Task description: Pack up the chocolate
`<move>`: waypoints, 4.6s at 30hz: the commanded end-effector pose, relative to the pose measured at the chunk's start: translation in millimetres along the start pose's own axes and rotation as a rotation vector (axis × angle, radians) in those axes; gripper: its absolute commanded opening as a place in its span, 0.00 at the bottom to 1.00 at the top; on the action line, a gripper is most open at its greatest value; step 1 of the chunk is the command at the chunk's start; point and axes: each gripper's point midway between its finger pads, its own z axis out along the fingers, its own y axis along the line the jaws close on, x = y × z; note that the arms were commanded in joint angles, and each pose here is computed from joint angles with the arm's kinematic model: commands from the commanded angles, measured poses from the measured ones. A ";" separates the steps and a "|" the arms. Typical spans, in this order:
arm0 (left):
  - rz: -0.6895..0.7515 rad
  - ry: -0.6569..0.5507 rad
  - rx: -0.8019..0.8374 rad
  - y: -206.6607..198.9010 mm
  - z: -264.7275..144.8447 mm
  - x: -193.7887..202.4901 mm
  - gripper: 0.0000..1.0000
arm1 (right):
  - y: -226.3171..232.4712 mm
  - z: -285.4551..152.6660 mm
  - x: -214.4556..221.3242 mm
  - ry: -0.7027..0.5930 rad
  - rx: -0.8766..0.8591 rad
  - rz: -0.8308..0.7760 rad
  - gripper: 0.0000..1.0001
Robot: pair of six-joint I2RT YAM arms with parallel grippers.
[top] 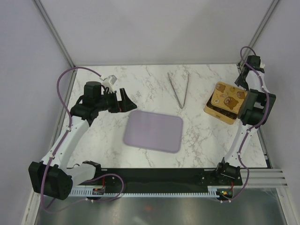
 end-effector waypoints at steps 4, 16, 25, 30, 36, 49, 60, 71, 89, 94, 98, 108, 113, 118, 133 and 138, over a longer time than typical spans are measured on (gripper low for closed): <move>0.054 -0.050 0.039 -9.9 -8.6 -13.6 1.00 | 6.7 1.7 12.4 0.018 -0.012 -0.013 0.57; 0.042 -0.058 0.055 -10.5 -10.9 -15.7 1.00 | -6.3 -37.3 13.1 -0.004 0.006 -0.006 0.57; 0.042 -0.062 0.057 -10.4 -11.5 -16.2 1.00 | -7.2 -50.6 -2.5 -0.074 0.007 -0.039 0.57; 0.040 -0.062 0.057 -10.5 -11.6 -15.8 1.00 | 10.0 -58.8 -17.8 -0.127 -0.050 -0.087 0.57; 0.039 -0.064 0.050 -8.6 -10.9 -16.5 1.00 | 50.6 -66.4 -30.3 -0.179 -0.148 -0.165 0.58; 0.033 -0.070 0.044 -5.7 -12.1 -18.3 1.00 | 94.2 -49.9 -40.5 -0.217 -0.260 -0.224 0.65; 0.025 -0.066 0.039 -1.9 -9.9 -18.8 1.00 | 72.7 -19.2 -25.3 -0.147 -0.121 -0.184 0.42; 0.016 -0.068 0.043 -1.4 -10.4 -19.9 1.00 | 53.3 -2.4 -3.2 -0.066 -0.113 -0.161 0.19; 0.017 -0.072 0.052 -3.4 -12.1 -20.0 1.00 | 58.3 -28.4 13.3 -0.027 -0.215 -0.199 0.11; 0.018 -0.071 0.056 -4.4 -12.7 -19.4 1.00 | 57.2 -37.3 18.4 -0.019 -0.230 -0.197 0.10; 0.018 -0.073 0.057 -4.3 -13.0 -19.5 1.00 | 55.6 -37.8 28.3 -0.001 -0.232 -0.194 0.09; 0.015 -0.071 0.054 -3.0 -12.2 -18.8 1.00 | 54.3 -35.7 46.2 0.029 -0.228 -0.210 0.07; 0.015 -0.072 0.051 -2.5 -12.1 -19.0 1.00 | 54.0 -37.4 47.5 0.023 -0.219 -0.215 0.07; 0.014 -0.071 0.050 -2.0 -11.5 -18.7 1.00 | 47.3 -41.3 28.4 -0.025 -0.159 -0.179 0.07; 0.016 -0.083 0.029 1.5 -13.1 -20.2 1.00 | 6.2 -113.4 19.9 -0.062 -0.033 -0.014 0.06; 0.020 -0.093 0.023 1.8 -14.7 -21.5 1.00 | -14.2 -131.3 72.3 0.010 -0.038 -0.003 0.02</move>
